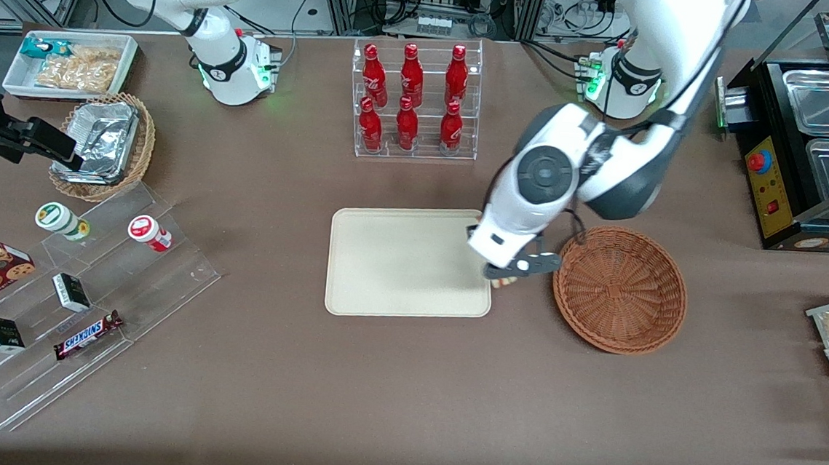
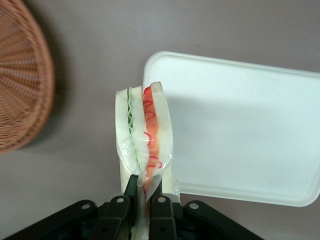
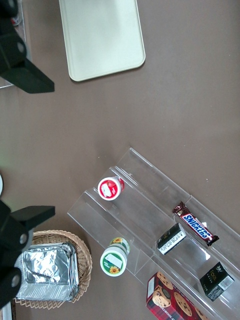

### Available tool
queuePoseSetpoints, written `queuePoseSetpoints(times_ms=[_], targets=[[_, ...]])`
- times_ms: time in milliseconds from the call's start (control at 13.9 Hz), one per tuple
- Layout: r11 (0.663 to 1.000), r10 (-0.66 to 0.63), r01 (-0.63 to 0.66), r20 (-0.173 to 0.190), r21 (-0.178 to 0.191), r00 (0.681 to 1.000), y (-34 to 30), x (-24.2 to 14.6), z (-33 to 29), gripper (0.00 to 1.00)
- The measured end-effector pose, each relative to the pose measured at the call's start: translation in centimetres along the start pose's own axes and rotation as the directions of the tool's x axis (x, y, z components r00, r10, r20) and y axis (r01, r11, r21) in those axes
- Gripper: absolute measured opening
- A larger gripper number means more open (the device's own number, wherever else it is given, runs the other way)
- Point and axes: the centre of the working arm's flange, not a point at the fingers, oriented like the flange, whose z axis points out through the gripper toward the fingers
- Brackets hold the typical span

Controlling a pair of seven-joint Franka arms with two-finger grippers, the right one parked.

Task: Place sandwich from basket to tray
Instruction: 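Lift the sandwich and carry it with the left gripper over the cream tray, then lower the sandwich onto the tray and open the left gripper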

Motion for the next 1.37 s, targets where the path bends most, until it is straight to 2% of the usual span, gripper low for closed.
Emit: queuePoseSetpoints(times_ms=[144, 288, 649, 937, 1153, 1369], targets=[[0.998, 0.047, -0.047, -0.024, -0.035, 0.999, 2.9, -1.1, 1.9, 0.13], [0.994, 0.097, -0.098, -0.031, -0.053, 0.995, 6.1, -2.9, 4.6, 0.13], [0.979, 0.198, -0.199, -0.02, -0.038, 0.98, 10.2, -6.4, 8.7, 0.13], [0.965, 0.258, -0.261, -0.085, -0.029, 0.963, 11.5, -6.4, 11.5, 0.13], [0.96, 0.275, -0.278, -0.08, -0.029, 0.958, 12.1, -6.7, 14.2, 0.12], [0.958, 0.272, -0.28, -0.108, -0.067, 0.956, 12.6, -6.3, 15.4, 0.15]])
